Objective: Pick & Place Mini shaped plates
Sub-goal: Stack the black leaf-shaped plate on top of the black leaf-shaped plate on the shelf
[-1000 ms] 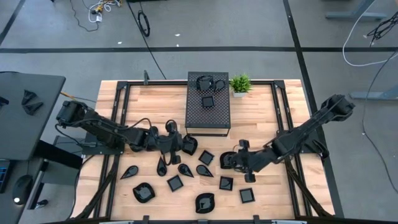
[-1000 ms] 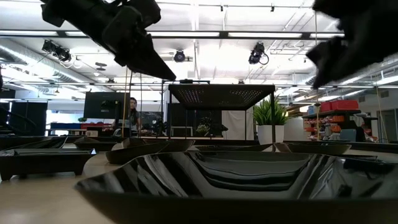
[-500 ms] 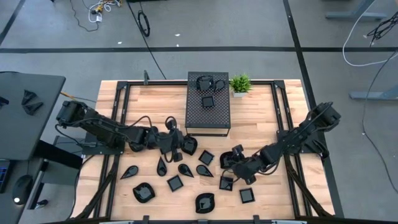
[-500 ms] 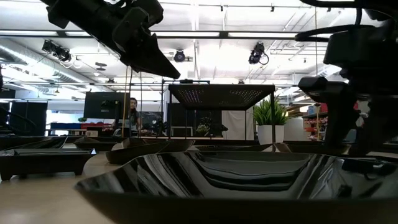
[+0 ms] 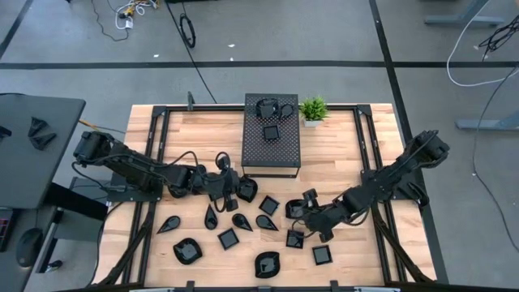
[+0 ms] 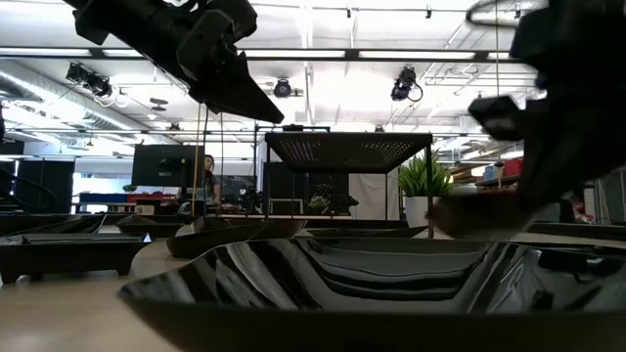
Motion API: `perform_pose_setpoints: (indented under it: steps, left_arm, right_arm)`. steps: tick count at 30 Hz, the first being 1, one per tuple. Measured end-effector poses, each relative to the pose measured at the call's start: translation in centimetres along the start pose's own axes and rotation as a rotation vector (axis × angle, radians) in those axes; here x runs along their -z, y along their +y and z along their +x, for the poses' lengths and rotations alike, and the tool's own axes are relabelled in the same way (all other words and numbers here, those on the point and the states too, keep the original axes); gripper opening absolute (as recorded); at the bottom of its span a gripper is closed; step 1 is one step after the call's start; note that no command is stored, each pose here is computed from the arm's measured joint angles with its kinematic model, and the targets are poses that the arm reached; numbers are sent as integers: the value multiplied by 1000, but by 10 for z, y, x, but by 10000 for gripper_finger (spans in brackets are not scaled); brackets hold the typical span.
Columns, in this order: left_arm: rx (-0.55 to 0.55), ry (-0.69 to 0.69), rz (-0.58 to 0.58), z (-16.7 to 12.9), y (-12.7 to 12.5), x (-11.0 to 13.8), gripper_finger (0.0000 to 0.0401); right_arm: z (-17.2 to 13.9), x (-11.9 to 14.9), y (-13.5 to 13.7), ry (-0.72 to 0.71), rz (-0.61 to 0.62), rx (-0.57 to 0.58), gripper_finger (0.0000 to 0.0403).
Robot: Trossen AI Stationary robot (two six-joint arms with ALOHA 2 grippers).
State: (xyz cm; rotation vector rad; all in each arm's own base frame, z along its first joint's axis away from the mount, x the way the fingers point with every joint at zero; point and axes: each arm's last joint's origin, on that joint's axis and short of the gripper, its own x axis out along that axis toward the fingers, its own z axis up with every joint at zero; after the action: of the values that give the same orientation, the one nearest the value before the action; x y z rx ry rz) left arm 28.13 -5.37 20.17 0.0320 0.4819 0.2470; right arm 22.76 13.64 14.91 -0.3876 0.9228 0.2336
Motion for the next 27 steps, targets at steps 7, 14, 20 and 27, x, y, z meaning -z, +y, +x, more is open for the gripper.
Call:
perform_pose_setpoints:
  steps: [7, 14, 20, 27]
  left_arm:
    - [-8, 0, -2, 1, 2, 0, 7]
    - [-8, -3, -2, 1, 2, -1, 7]
    - [-12, -3, -3, 1, 3, -1, 7]
    - [-39, -9, 0, 5, 11, -3, 7]
  right_arm:
    - [-54, -20, -10, -269, 39, -57, 4]
    - [-112, -49, -38, -747, -144, 97, 9]
    - [-128, -58, -108, -732, -225, 496, 3]
    - [-127, -62, -211, -443, -241, 601, 2]
